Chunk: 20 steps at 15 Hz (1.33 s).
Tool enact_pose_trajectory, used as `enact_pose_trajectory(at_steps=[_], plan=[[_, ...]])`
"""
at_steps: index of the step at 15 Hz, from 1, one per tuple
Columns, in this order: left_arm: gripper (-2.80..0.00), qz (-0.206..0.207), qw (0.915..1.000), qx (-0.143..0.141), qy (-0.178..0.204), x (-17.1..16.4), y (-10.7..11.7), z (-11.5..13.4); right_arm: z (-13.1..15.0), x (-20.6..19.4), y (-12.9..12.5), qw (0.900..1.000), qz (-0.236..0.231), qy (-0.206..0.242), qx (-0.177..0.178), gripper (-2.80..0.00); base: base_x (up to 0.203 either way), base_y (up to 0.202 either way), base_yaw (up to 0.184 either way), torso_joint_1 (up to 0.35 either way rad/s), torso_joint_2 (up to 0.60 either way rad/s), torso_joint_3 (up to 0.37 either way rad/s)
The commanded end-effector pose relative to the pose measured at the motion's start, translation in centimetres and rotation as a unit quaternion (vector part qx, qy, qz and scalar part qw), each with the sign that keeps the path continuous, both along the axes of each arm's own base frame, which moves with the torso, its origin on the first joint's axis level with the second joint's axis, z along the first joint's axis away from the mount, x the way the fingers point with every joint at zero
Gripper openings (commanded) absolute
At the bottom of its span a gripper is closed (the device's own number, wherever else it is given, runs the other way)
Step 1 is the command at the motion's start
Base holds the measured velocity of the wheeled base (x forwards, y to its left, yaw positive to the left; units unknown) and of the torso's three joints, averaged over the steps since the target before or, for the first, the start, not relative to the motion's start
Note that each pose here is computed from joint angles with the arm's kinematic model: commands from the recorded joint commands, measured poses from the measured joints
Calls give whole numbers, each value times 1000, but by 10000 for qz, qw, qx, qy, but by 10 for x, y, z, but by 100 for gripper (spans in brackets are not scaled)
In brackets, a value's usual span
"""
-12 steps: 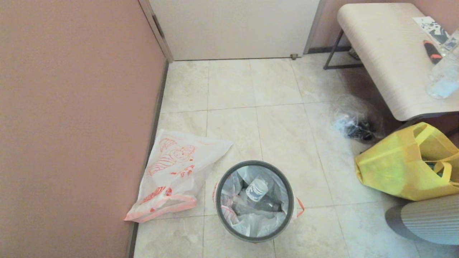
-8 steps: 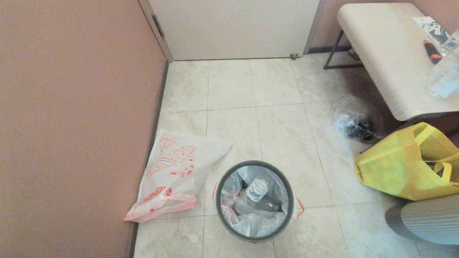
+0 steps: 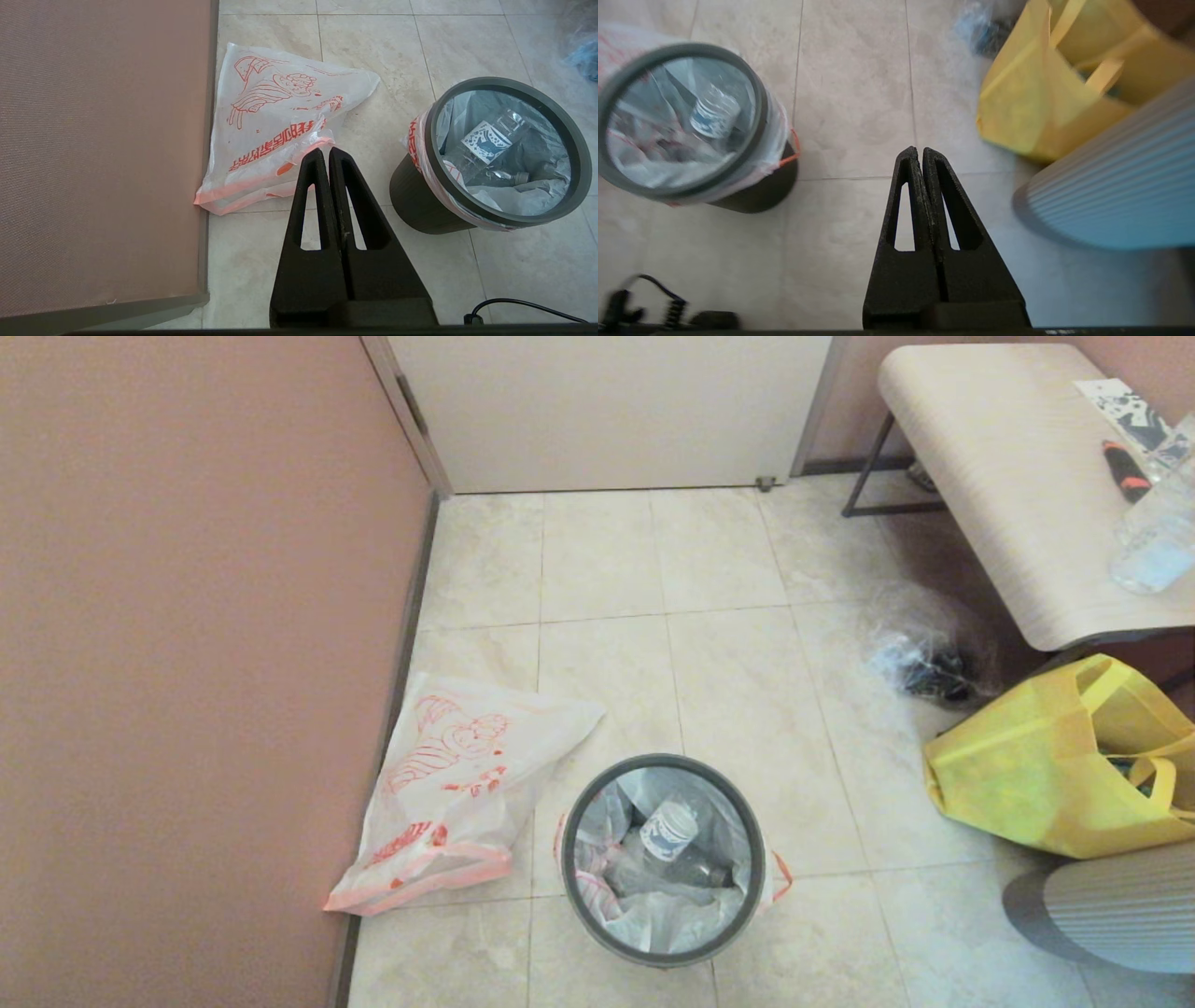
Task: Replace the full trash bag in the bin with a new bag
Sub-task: Place the trash can ring on the floor
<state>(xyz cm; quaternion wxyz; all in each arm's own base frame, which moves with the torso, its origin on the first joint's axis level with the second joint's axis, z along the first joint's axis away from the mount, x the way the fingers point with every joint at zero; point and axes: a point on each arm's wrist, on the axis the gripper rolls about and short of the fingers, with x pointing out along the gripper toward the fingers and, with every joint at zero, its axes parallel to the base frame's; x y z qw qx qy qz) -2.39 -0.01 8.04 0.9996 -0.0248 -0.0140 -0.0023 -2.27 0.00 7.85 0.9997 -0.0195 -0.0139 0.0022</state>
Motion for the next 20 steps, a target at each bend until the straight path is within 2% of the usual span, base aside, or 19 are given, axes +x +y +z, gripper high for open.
enact_pose_trajectory(at_steps=[1,4,6,10,13,16,20], plan=[[-280,-2,10000,-5,2,0,0,0,6,-2,0,9996,41,-102,-246,-280,0,0,0,0,0,0],[-280,-1,10000,-5,2,0,0,0,39,-4,2,9981,387,-269,-387,-280,0,0,0,0,0,0],[-280,-2,10000,-5,2,0,0,0,65,5,2,9980,490,-98,-392,-280,0,0,0,0,0,0],[-280,4,10000,-5,2,0,0,0,108,52,3,9948,559,774,-352,-280,0,0,0,0,0,0],[-280,0,10000,-5,2,0,0,0,129,111,6,9840,788,1570,-307,-280,0,0,0,0,0,0],[-280,4,10000,-5,2,0,0,0,133,177,25,9711,1058,2140,-70,-280,0,0,0,0,0,0],[-280,-2,10000,-5,2,0,0,0,93,266,69,9524,747,2954,96,-280,0,0,0,0,0,0]])
